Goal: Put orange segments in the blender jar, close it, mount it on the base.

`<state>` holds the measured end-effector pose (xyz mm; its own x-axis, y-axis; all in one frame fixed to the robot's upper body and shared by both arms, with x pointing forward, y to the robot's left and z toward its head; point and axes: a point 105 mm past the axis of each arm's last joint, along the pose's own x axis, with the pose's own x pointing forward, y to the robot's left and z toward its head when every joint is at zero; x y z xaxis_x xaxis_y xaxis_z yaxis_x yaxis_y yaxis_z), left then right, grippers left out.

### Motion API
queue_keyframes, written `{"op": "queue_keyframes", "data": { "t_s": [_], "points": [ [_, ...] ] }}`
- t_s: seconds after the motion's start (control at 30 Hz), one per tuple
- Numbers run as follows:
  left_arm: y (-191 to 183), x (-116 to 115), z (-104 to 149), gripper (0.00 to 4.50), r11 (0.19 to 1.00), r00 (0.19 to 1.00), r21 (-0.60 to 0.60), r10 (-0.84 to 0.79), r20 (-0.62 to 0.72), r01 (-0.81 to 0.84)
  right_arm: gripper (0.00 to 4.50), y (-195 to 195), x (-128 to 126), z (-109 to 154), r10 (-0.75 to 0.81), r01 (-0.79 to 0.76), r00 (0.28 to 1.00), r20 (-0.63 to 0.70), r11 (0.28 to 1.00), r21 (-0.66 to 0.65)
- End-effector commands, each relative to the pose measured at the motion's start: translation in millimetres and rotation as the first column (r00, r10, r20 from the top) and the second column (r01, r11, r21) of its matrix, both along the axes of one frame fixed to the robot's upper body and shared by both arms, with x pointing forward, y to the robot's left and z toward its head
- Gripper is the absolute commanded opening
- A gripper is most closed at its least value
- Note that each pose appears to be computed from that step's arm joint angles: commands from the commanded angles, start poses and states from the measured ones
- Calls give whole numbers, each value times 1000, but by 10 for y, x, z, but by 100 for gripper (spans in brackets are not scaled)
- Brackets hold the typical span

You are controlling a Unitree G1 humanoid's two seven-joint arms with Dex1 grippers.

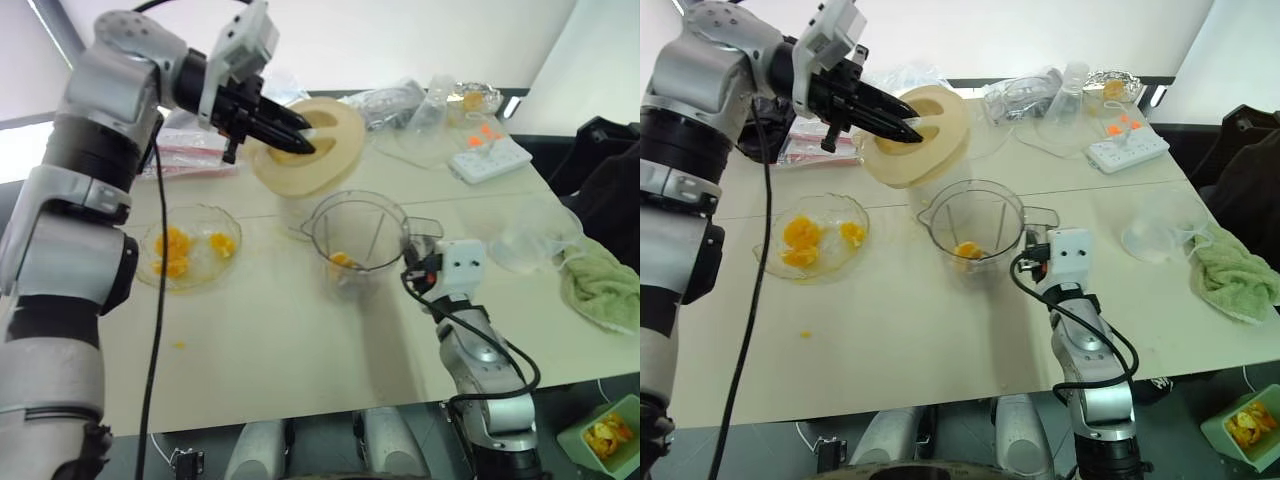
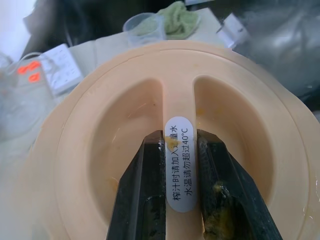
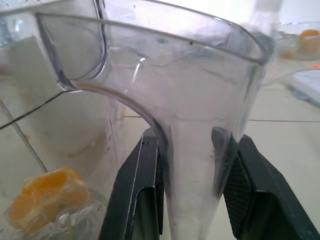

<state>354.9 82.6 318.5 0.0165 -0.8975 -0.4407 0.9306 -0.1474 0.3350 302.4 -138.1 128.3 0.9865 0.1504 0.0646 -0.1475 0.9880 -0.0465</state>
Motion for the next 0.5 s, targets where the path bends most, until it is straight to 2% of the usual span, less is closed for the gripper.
{"op": "queue_keyframes", "data": {
  "t_s": [0.03, 0.17, 0.37, 0.5],
  "points": [
    [-109, -77, -31, 28, 998, 998, 10, -64, 0, 64, 97, 121, 25, 181, 60, -61, 995, 75, 998, 11],
    [-258, -76, -207, 28, 994, 994, 36, -99, -36, 100, 97, 181, 48, 174, 86, -86, 994, 73, 996, 5],
    [-515, -114, -267, 28, 992, 981, -2, -125, -145, 126, 97, 222, 76, 152, 95, -95, 993, 69, 995, 1],
    [-629, -150, -413, 28, 989, 972, 17, -143, -188, 149, 97, 217, 70, 143, 87, -87, 994, 67, 996, 1]
  ]
}}
